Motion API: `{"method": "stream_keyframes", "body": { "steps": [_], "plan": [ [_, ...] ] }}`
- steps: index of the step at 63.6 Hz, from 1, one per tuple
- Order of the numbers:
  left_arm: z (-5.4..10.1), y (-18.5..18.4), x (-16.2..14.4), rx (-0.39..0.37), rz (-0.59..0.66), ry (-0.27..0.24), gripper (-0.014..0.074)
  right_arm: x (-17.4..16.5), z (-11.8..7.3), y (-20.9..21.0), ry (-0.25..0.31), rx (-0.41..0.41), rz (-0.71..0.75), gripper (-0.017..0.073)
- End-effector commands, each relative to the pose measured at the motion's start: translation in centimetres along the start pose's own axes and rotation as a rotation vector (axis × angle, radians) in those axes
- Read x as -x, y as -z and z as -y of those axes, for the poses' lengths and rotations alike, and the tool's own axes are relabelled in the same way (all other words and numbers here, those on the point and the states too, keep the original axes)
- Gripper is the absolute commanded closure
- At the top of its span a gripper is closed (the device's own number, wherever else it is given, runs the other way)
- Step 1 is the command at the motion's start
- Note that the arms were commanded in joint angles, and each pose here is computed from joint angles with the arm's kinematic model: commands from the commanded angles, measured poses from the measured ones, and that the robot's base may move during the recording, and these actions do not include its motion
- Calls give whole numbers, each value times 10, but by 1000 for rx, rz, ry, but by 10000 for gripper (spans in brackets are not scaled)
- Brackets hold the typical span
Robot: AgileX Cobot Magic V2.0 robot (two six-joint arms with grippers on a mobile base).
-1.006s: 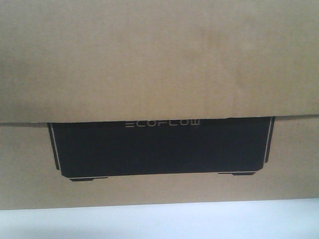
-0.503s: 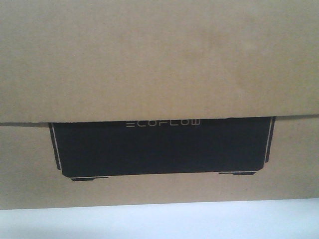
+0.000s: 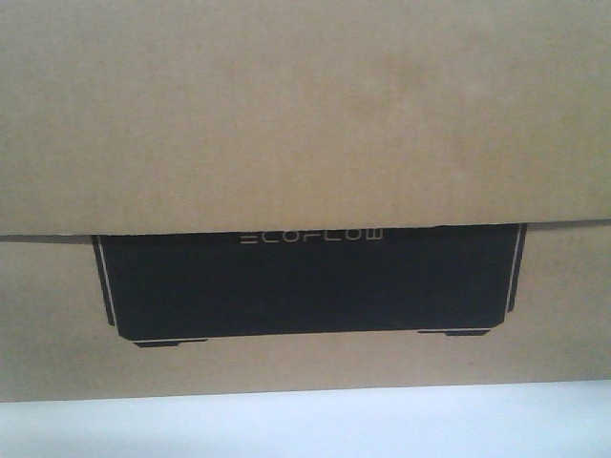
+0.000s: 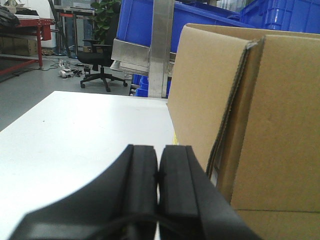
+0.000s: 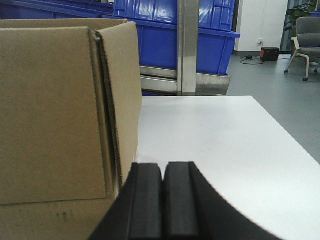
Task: Grab box from left shelf to table start
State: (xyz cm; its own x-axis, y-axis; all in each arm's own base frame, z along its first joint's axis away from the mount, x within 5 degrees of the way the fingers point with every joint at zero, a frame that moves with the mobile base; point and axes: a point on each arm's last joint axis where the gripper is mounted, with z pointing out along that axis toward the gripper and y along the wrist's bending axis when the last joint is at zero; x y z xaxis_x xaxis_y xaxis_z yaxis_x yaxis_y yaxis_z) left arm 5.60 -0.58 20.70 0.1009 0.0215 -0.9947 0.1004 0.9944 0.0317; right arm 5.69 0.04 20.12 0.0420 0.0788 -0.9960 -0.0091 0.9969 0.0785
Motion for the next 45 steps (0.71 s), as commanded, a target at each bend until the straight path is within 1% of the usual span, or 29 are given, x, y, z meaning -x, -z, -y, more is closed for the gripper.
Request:
{"method": "stream_keyframes", "body": {
  "steps": [1,45],
  "plan": [
    [0,1,-2,8,61,9,600,9,0,1,20,-2,99,503],
    [-1,1,-2,9,61,13,600,9,0,1,20,-2,99,503]
  ]
}}
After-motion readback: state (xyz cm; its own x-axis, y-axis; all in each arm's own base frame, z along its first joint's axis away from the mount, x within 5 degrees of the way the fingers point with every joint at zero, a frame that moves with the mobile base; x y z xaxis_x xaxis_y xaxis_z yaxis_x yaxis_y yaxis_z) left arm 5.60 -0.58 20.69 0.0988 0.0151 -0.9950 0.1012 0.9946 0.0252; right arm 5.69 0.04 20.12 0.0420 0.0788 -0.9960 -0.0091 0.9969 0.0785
